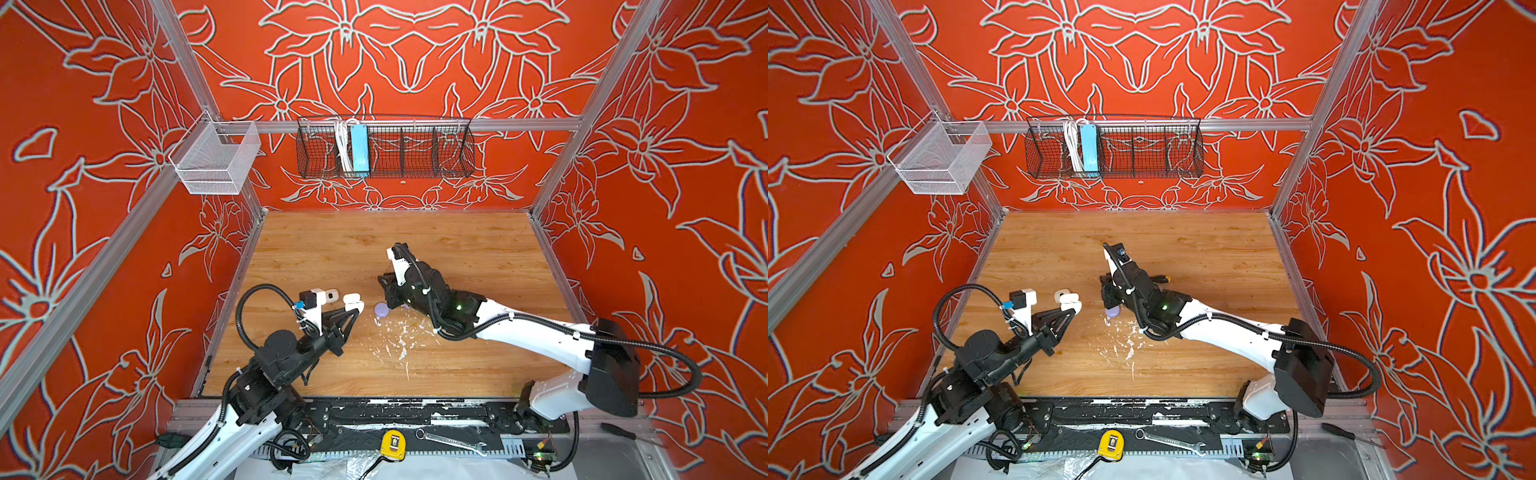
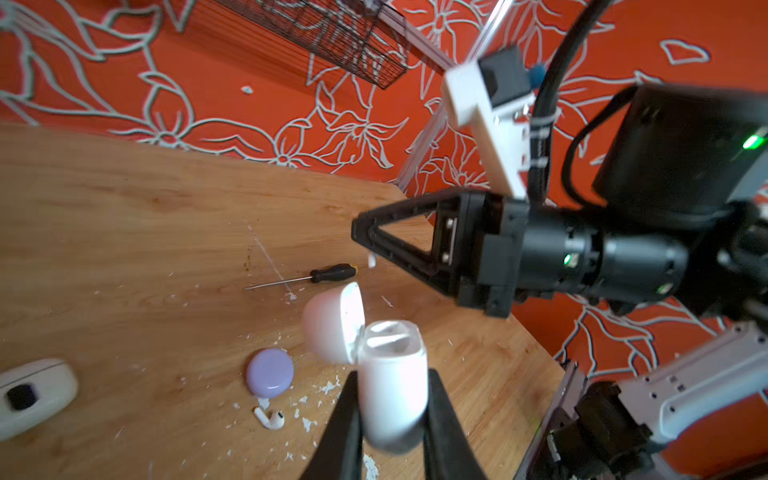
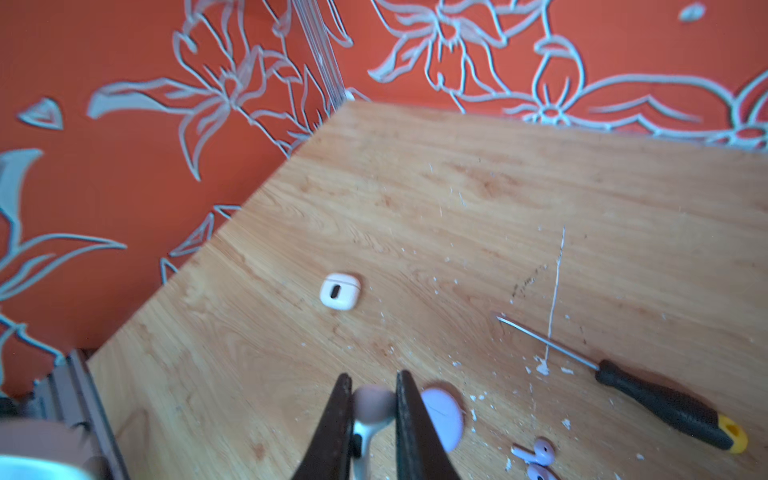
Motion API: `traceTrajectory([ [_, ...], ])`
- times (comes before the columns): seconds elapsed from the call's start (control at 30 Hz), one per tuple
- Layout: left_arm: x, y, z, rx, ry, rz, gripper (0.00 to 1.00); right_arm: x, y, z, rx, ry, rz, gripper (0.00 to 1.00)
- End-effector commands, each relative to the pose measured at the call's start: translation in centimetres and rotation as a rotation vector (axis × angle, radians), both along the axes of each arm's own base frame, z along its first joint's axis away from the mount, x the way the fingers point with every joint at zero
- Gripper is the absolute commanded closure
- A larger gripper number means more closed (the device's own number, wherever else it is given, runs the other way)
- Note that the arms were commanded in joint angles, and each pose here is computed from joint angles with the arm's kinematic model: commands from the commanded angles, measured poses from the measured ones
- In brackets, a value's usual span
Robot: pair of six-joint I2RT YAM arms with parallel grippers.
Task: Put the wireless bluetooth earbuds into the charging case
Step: 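Carry the earbud with the right gripper toward the open case in the left gripper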
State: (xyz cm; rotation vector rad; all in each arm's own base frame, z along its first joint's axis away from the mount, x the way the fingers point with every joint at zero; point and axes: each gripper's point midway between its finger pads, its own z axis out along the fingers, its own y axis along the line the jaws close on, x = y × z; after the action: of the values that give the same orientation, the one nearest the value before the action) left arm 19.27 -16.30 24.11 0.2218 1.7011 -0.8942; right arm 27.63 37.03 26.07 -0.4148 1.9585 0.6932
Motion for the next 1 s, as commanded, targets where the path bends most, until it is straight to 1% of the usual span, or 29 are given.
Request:
traceTrajectory([
  [0.0, -0.2, -1.2, 1.5, 0.015, -0.21, -0.057, 1.0, -1.4, -0.1, 3.1, 0.068, -0.069, -0.041, 0.84],
  [0.07, 0.6, -0.8, 0.4, -0.005, -0.213, -0.015, 1.0, -2.3, -0.3, 4.0, 0.089, -0.095, -0.055, 0.84],
  [0.1, 0.8, -0.6, 0.1, -0.015, -0.259, 0.006, 1.0, -2.7, -0.4, 4.5, 0.105, -0.104, -0.059, 0.85],
  [0.17, 1.4, 0.6, -0.8, -0.026, -0.328, 0.092, 1.0, -3.4, -0.7, 5.1, 0.136, -0.113, -0.066, 0.85],
  [0.23, 2.1, 2.5, -1.5, -0.012, -0.36, 0.209, 1.0, -4.3, -0.6, 5.8, 0.166, -0.127, -0.058, 0.86],
  [0.33, 1.9, 3.6, -1.0, 0.018, -0.401, 0.262, 1.0, -5.1, -0.1, 6.0, 0.167, -0.143, -0.066, 0.86],
  [0.37, 1.8, 4.0, -0.8, 0.008, -0.403, 0.278, 1.0, -5.2, 0.1, 5.8, 0.171, -0.142, -0.071, 0.86],
  [0.43, 1.9, 5.6, -0.3, -0.035, -0.407, 0.36, 1.0, -5.1, 0.7, 5.7, 0.196, -0.139, -0.083, 0.86],
  [0.47, 1.7, 5.9, 0.0, -0.028, -0.432, 0.37, 1.0, -5.0, 1.0, 5.6, 0.211, -0.134, -0.085, 0.86],
  [0.53, 1.3, 4.8, 0.0, 0.075, -0.507, 0.316, 1.0, -4.9, 1.7, 5.5, 0.239, -0.131, -0.086, 0.87],
  [0.57, 1.3, 4.8, 0.1, 0.079, -0.516, 0.319, 1.0, -4.9, 2.0, 5.6, 0.248, -0.129, -0.086, 0.88],
  [0.63, 0.4, 3.1, 0.2, 0.123, -0.588, 0.215, 1.0, -4.9, 2.5, 5.7, 0.27, -0.13, -0.089, 0.89],
  [0.73, -0.1, 2.1, 0.3, 0.142, -0.62, 0.16, 1.0, -5.1, 3.3, 6.3, 0.3, -0.141, -0.082, 0.9],
  [0.83, -0.5, 1.4, 0.3, 0.155, -0.642, 0.116, 1.0, -5.3, 4.1, 6.7, 0.302, -0.147, -0.072, 0.9],
  [0.97, -0.7, 1.0, 0.4, 0.158, -0.654, 0.092, 1.0, -5.9, 4.7, 7.1, 0.321, -0.162, -0.068, 0.91],
])
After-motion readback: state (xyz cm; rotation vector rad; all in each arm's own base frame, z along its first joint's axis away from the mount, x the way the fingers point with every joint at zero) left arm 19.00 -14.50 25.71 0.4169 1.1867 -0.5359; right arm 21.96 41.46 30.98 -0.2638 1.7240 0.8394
